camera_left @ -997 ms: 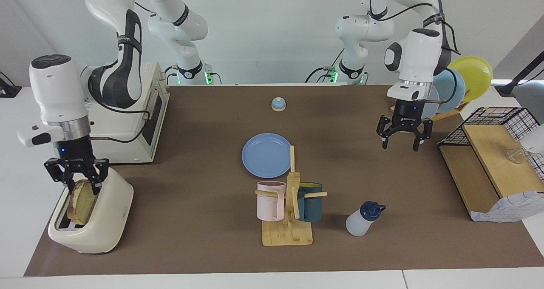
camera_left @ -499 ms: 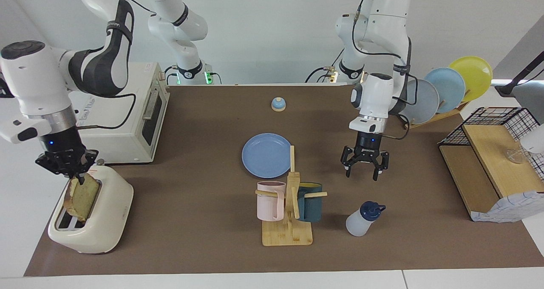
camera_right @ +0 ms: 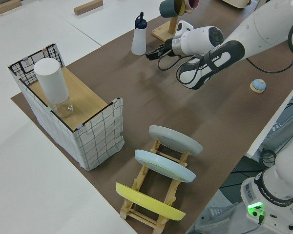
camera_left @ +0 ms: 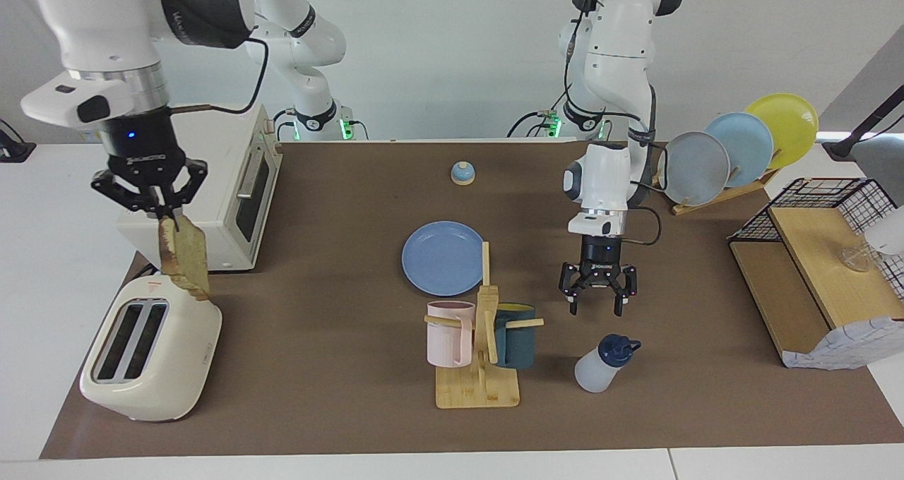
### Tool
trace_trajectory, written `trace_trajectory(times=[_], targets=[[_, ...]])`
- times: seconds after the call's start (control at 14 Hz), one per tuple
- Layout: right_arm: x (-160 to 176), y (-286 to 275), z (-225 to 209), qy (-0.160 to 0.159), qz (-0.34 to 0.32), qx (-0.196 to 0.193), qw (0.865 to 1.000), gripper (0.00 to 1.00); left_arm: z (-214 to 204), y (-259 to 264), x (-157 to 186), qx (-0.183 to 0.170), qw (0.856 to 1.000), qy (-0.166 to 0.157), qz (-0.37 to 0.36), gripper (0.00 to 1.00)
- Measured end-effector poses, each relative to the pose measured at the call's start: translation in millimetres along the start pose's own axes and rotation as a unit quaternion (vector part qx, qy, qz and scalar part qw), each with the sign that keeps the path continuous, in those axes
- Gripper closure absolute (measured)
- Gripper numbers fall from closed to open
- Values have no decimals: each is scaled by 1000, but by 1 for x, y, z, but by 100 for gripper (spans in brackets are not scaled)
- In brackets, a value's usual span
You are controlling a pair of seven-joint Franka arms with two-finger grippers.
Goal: Put bread on plate and add seasoning
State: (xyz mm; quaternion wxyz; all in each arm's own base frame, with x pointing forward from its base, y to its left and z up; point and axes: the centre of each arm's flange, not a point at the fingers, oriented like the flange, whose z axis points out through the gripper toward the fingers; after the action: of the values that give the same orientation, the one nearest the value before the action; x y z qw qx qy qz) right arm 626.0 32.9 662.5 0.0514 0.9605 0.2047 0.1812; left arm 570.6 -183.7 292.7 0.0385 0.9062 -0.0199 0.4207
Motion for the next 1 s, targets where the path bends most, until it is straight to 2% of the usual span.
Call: trace_trajectory(times=[0.07,0.21,0.28,0.43,0.57,0.78,1.0], targets=[[11,-29,0,11,-18,15,1000,93,4,5,3,14,1000,11,-6,0],[27,-97,10,10,-39,43,998,93,12,15,14,25,999,32,-2,0],[30,-129,19,2,-25,55,998,93,18,9,21,30,999,38,6,0],[28,-182,39,-24,45,77,996,93,33,-6,32,39,998,45,23,0],[25,-232,57,-40,106,108,988,93,45,-10,36,44,997,47,29,0],[11,-300,89,-35,142,126,981,93,52,2,28,35,998,30,36,0],[-7,-338,117,-31,161,133,977,93,57,10,29,28,999,5,38,0]])
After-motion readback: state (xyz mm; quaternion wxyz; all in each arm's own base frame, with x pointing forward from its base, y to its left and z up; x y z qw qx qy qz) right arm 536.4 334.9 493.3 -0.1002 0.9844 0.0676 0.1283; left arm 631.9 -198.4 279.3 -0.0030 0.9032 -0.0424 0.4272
